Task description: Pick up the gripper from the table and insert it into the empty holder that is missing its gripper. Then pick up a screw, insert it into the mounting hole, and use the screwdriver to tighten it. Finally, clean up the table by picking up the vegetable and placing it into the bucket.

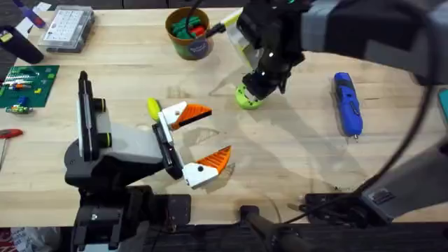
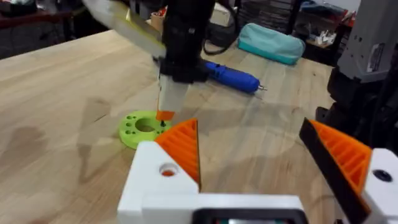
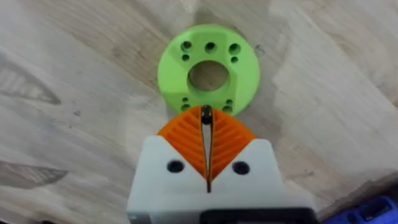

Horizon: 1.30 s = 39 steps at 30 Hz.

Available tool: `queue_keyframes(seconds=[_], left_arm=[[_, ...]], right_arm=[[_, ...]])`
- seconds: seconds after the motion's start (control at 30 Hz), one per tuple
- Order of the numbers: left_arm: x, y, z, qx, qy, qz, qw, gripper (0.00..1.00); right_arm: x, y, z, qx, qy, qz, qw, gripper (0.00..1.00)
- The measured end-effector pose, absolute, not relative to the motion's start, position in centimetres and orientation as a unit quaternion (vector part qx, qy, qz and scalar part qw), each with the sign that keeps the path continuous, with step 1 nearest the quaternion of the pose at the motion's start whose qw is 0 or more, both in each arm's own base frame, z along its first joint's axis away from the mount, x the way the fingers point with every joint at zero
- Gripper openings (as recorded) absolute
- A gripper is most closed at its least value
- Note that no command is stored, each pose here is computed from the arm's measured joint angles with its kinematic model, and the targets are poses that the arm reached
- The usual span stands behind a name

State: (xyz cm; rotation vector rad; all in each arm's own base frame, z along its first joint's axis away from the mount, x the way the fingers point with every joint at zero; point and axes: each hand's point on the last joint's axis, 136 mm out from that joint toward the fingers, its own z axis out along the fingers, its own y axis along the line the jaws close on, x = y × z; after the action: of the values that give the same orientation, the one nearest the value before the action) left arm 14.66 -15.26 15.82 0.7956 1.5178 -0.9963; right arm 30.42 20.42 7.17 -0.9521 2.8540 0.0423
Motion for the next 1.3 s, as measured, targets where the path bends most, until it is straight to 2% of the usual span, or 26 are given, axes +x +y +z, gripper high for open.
queue_keyframes(seconds=[0.27, 0.47, 0.67, 0.97, 1.13, 1.3], left_arm=[[14.7, -15.3, 15.8, 0.336, 0.641, -0.421, 0.548, 0.987], [14.7, -15.3, 15.8, 0.336, 0.641, -0.421, 0.548, 0.986], [14.7, -15.3, 15.8, 0.336, 0.641, -0.421, 0.548, 0.986], [14.7, -15.3, 15.8, 0.336, 0.641, -0.421, 0.548, 0.986], [14.7, -15.3, 15.8, 0.336, 0.641, -0.421, 0.548, 0.986], [14.7, -15.3, 15.8, 0.336, 0.641, -0.421, 0.548, 0.986]], right_arm=[[30.5, 20.5, 12.7, -0.313, 0.939, 0.035, 0.140, 0.003], [28.8, 19.3, 15.4, -0.313, 0.939, 0.033, 0.138, 0.003], [28.4, 19.0, 20.1, -0.313, 0.937, 0.036, 0.149, 0.003], [27.0, 21.5, 25.6, -0.348, 0.916, 0.056, 0.190, 0.003], [26.4, 23.7, 27.3, -0.373, 0.902, 0.068, 0.207, 0.003], [25.3, 26.8, 27.3, -0.420, 0.880, 0.080, 0.206, 0.003]])
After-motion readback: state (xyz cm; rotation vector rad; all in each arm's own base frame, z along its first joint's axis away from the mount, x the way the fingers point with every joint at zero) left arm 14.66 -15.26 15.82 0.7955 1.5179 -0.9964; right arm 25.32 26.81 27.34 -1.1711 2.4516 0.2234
